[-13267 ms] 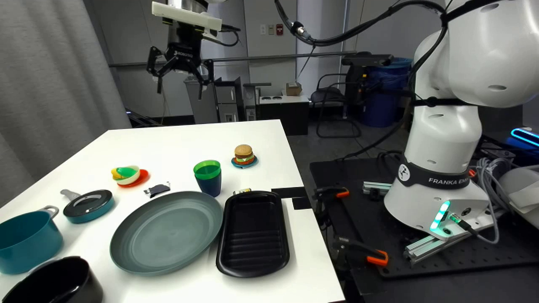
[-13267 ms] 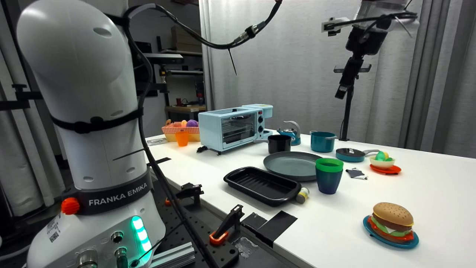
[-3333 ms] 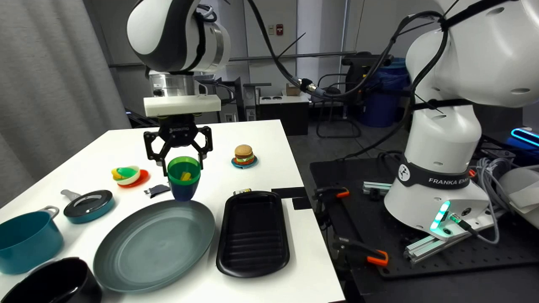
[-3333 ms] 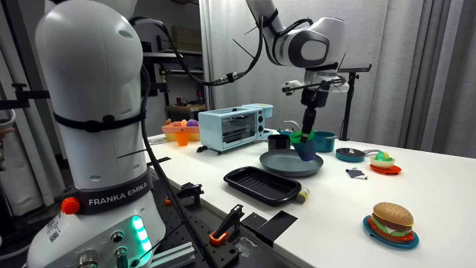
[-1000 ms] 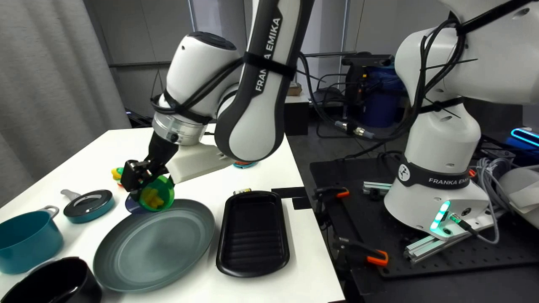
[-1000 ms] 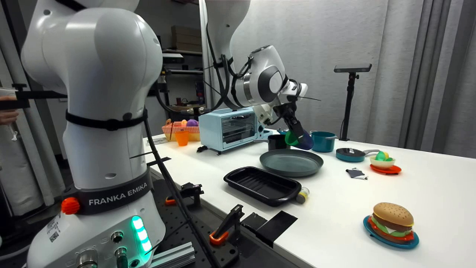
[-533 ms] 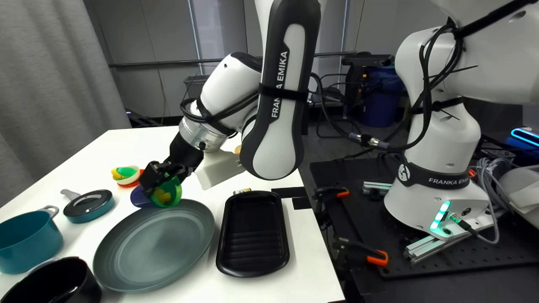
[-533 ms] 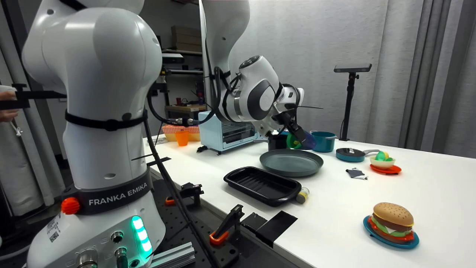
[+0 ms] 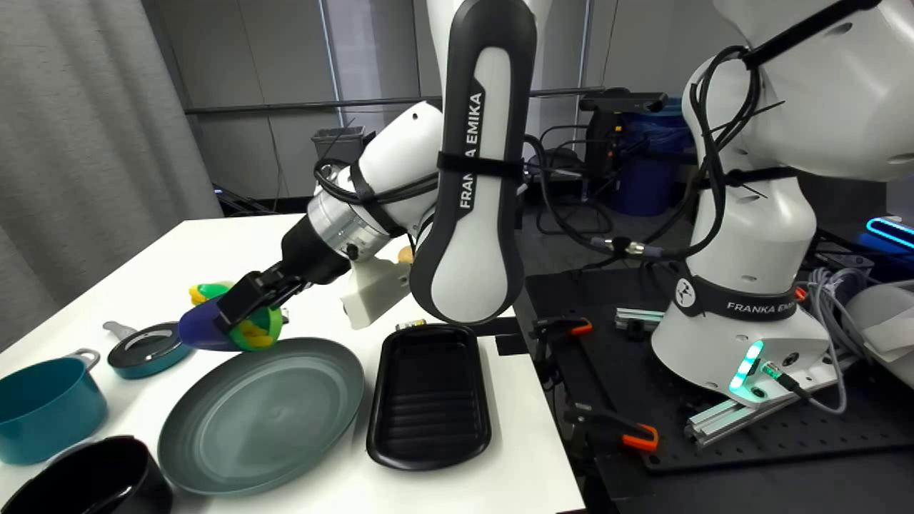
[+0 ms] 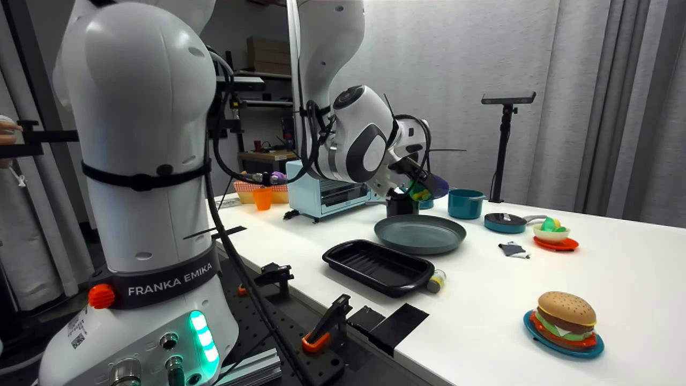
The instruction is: Pour the chips from the blue cup onto the gray plate
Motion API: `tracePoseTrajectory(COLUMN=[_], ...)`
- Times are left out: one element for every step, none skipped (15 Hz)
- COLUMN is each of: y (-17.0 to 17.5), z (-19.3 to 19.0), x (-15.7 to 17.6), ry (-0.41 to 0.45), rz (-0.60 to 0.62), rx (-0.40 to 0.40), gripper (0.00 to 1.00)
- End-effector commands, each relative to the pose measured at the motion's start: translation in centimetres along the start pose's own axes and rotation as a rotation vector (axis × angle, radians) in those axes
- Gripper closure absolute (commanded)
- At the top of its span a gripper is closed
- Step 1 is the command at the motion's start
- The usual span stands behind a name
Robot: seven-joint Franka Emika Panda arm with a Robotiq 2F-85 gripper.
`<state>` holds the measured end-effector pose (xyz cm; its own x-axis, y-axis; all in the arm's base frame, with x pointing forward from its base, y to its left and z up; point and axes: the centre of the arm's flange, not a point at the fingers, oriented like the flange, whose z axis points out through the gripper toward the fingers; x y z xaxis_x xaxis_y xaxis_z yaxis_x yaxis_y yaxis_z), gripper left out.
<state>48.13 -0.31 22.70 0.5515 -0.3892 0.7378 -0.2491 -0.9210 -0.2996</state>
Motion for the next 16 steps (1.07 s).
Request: tracePoseTrajectory(y=[0.6,0.7,0.8,1.0,1.2,1.4,1.7,2.0,2.2,2.7,3.0,3.1,3.0,3.0,2.9,2.8], z=[-0.9,-1.1,-1.3,-1.5,-1.6,-1.7,-1.8,-1.9,-2.0,-2.2,-2.3,-2.3,-2.2,-2.2,-2.2,-2.3], x=[0.6,0.9,1.0,1.2,1.4,1.7,1.8,1.9,2.0,1.4,1.1,1.1,1.6,2.0,2.4,2.7], ry=[0.074,0.094,0.115,0.140,0.165,0.185,0.206,0.224,0.241,0.254,0.267,0.264,0.275,0.288,0.296,0.303], rz=[-0.014,-0.019,-0.026,-0.036,-0.044,-0.051,-0.056,-0.063,-0.071,-0.080,-0.086,-0.099,-0.110,-0.117,-0.119,-0.119], rx=[0.074,0.097,0.120,0.148,0.172,0.188,0.205,0.220,0.236,0.251,0.266,0.278,0.293,0.309,0.322,0.333], gripper=[0.43,0.43,0.43,0.43,0.43,0.43,0.43,0.43,0.43,0.43,0.43,0.43,0.43,0.43,0.43,0.43])
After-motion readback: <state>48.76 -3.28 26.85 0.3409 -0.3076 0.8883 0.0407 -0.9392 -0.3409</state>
